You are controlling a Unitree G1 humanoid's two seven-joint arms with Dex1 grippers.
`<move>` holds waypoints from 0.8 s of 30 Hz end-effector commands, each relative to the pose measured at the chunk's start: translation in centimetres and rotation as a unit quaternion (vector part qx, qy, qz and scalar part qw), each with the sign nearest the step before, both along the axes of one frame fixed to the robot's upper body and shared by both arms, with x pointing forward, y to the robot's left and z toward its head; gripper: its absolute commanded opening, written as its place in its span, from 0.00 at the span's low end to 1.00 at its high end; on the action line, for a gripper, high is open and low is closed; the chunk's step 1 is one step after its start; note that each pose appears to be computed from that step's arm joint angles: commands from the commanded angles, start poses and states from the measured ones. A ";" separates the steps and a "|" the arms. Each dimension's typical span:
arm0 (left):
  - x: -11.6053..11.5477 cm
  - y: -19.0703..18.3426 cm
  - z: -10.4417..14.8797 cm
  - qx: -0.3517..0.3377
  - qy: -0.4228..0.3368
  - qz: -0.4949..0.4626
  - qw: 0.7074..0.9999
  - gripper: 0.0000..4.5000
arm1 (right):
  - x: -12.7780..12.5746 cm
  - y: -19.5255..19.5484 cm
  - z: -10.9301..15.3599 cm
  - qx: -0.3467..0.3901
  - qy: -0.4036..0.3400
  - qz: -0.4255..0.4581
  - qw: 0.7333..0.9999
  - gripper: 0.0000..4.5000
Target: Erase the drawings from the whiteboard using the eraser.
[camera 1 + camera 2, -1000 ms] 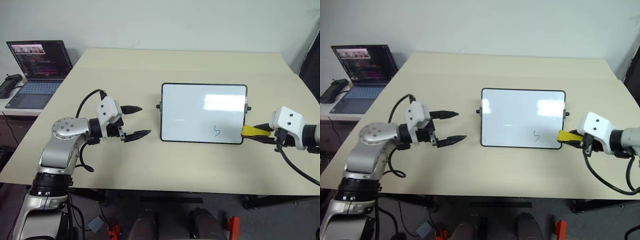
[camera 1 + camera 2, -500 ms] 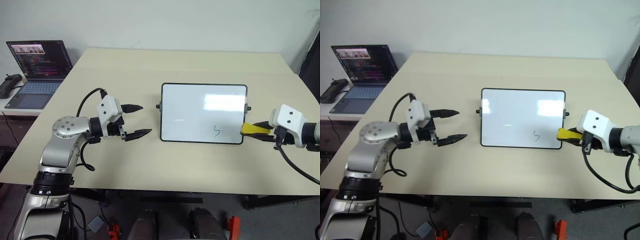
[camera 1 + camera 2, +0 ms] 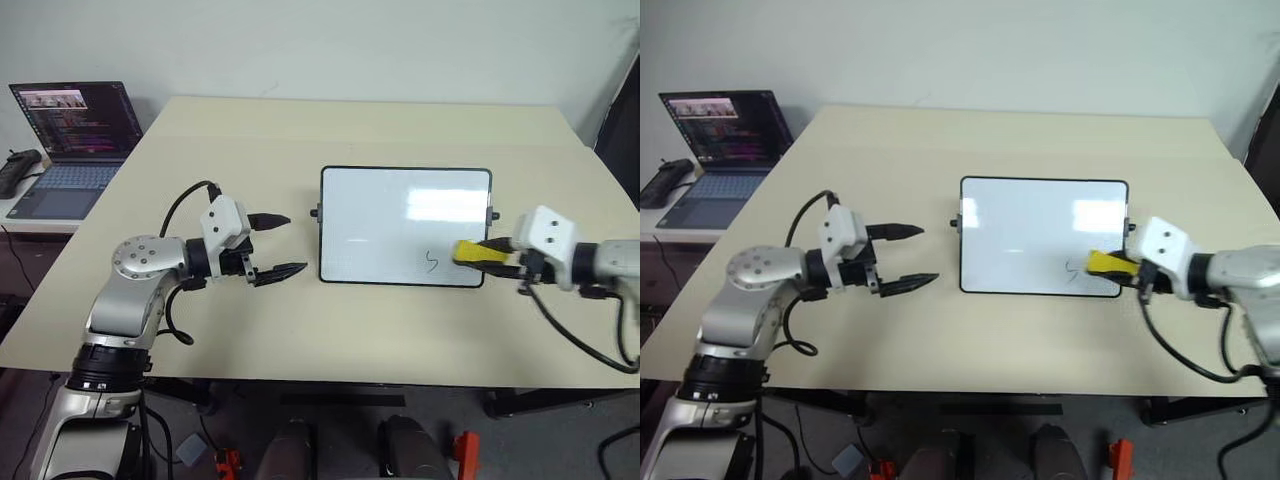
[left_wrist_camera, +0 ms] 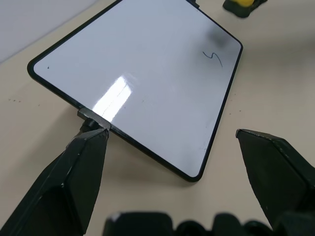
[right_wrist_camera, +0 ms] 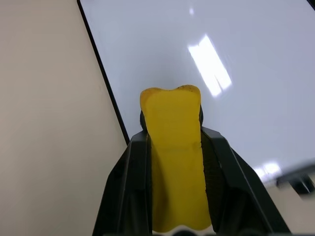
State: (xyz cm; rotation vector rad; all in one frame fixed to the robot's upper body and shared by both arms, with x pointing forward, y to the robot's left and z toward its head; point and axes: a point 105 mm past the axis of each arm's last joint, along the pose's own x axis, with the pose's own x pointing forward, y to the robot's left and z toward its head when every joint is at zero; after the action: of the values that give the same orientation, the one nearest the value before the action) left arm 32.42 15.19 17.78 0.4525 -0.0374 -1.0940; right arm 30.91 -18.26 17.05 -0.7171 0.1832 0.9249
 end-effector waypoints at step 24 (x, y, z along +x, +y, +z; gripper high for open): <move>-0.7 -0.7 -0.2 -0.007 -0.004 -0.014 1.000 1.00 | 5.3 -0.8 -9.6 -0.104 -0.051 -0.036 0.993 0.22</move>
State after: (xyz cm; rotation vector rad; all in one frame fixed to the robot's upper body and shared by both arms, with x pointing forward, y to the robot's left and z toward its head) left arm 31.94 14.84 16.40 0.4262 -0.0054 -1.1129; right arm 37.10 -16.94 12.22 -0.8948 0.0101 0.7815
